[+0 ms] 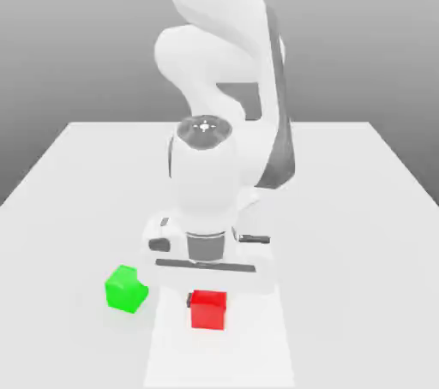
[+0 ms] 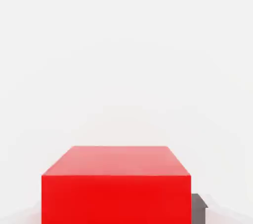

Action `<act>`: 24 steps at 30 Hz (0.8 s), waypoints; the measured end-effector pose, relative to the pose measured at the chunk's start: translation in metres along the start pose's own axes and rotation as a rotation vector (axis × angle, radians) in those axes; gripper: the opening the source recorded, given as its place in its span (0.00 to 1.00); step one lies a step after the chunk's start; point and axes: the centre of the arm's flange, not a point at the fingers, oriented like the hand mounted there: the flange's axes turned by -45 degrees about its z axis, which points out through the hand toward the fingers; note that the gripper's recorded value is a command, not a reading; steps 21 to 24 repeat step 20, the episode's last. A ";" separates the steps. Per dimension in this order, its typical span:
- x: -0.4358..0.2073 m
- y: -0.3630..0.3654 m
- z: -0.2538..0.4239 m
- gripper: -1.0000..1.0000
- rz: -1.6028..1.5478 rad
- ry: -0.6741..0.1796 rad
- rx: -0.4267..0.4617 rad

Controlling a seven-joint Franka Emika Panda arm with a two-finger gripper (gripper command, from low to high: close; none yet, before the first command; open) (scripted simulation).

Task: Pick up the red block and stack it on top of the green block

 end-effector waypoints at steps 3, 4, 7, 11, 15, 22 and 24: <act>-0.001 0.000 -0.028 0.00 0.000 0.000 0.000; -0.002 0.009 -0.037 0.00 0.038 0.000 -0.002; -0.014 0.075 -0.057 0.00 0.299 0.001 -0.007; -0.037 0.133 -0.066 0.00 0.574 0.001 0.000; -0.039 0.139 -0.033 0.00 0.605 0.000 0.002; -0.041 0.139 -0.015 1.00 0.607 0.000 0.001; -0.041 0.139 -0.015 1.00 0.607 0.000 0.001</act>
